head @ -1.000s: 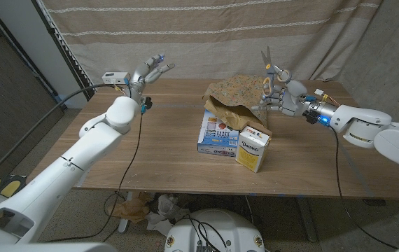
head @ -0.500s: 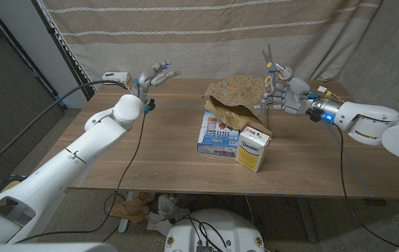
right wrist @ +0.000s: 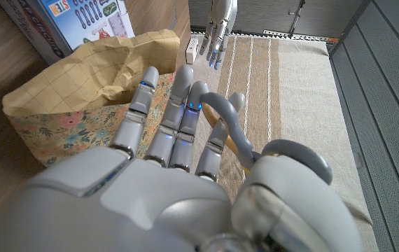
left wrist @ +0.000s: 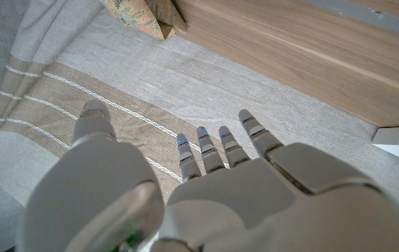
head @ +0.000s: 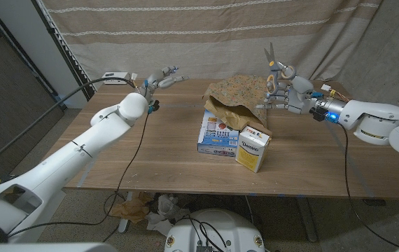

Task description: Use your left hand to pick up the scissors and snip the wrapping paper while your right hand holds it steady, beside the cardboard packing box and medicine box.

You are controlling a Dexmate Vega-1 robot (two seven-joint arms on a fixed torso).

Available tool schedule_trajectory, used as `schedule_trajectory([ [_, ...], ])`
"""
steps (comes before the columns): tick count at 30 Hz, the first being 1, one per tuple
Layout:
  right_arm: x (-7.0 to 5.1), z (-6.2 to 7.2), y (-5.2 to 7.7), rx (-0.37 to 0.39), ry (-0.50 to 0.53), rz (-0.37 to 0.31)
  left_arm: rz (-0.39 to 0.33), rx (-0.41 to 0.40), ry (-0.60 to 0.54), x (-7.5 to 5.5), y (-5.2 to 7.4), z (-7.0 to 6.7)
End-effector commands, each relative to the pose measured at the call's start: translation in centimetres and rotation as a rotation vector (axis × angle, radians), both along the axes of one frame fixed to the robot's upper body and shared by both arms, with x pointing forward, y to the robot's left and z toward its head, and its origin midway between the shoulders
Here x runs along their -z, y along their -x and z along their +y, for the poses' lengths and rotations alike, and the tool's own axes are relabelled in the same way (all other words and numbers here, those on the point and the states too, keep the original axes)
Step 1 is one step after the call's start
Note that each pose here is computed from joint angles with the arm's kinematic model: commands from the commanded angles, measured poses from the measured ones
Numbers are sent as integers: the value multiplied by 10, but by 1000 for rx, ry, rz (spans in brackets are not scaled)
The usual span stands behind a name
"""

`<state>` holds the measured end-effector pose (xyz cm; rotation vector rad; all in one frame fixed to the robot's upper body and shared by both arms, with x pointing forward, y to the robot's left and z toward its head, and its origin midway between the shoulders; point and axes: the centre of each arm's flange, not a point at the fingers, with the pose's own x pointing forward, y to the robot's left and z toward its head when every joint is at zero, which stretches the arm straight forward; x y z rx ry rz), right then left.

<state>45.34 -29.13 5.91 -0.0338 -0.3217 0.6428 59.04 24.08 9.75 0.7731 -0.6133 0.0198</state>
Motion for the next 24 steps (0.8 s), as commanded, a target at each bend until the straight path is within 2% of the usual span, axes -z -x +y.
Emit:
schedule_trajectory([
  [1,1,-2,3,12,-3,6,24,-5,-162,-2,-5,4],
  [5,1,-1,2,12,-3,7,-3,-14,-166,1,-3,5],
  [10,0,0,0,5,-5,8,-163,2,-58,12,-1,5],
  [13,0,1,0,2,-3,9,-210,-19,-64,15,1,4],
  [24,-2,1,3,0,-1,13,-183,-47,-240,9,-1,1],
])
